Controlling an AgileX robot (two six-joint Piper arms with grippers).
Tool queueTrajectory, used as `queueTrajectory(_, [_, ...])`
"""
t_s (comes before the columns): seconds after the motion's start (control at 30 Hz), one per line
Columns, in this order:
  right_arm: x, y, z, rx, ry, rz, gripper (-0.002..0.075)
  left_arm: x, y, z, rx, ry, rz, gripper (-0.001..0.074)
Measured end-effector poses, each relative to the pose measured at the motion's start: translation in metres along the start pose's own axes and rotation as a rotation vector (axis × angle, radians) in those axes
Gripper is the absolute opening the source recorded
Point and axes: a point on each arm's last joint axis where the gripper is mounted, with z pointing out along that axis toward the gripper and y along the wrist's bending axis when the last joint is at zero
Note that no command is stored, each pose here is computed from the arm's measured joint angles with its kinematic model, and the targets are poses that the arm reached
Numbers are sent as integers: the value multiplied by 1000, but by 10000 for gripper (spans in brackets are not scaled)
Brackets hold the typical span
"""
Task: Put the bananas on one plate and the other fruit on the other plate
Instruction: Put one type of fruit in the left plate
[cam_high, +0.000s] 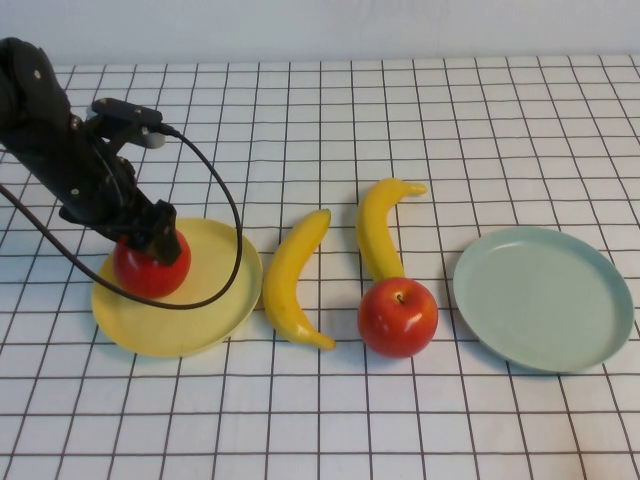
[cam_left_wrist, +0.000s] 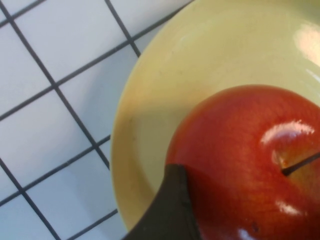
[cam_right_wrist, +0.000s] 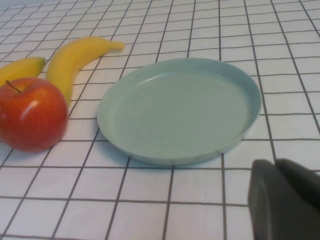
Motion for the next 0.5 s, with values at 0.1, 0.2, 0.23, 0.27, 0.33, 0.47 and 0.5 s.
queueTrajectory(0.1, [0, 0, 0, 0, 0, 0, -17, -1, 0, -1, 0, -4, -2, 589])
queueTrajectory(0.2, [0, 0, 0, 0, 0, 0, -17, -1, 1, 0, 3, -2, -7, 589])
queueTrajectory(0.23, [0, 0, 0, 0, 0, 0, -17, -1, 1, 0, 3, -2, -7, 589])
queueTrajectory(0.27, [0, 0, 0, 0, 0, 0, -17, -1, 1, 0, 3, -2, -7, 589])
queueTrajectory(0.33, [0, 0, 0, 0, 0, 0, -17, 0, 1, 0, 5, 1, -7, 589])
queueTrajectory(0.47, [0, 0, 0, 0, 0, 0, -17, 0, 0, 0, 6, 2, -7, 591])
queueTrajectory(0.5, [0, 0, 0, 0, 0, 0, -17, 0, 0, 0, 6, 2, -7, 600])
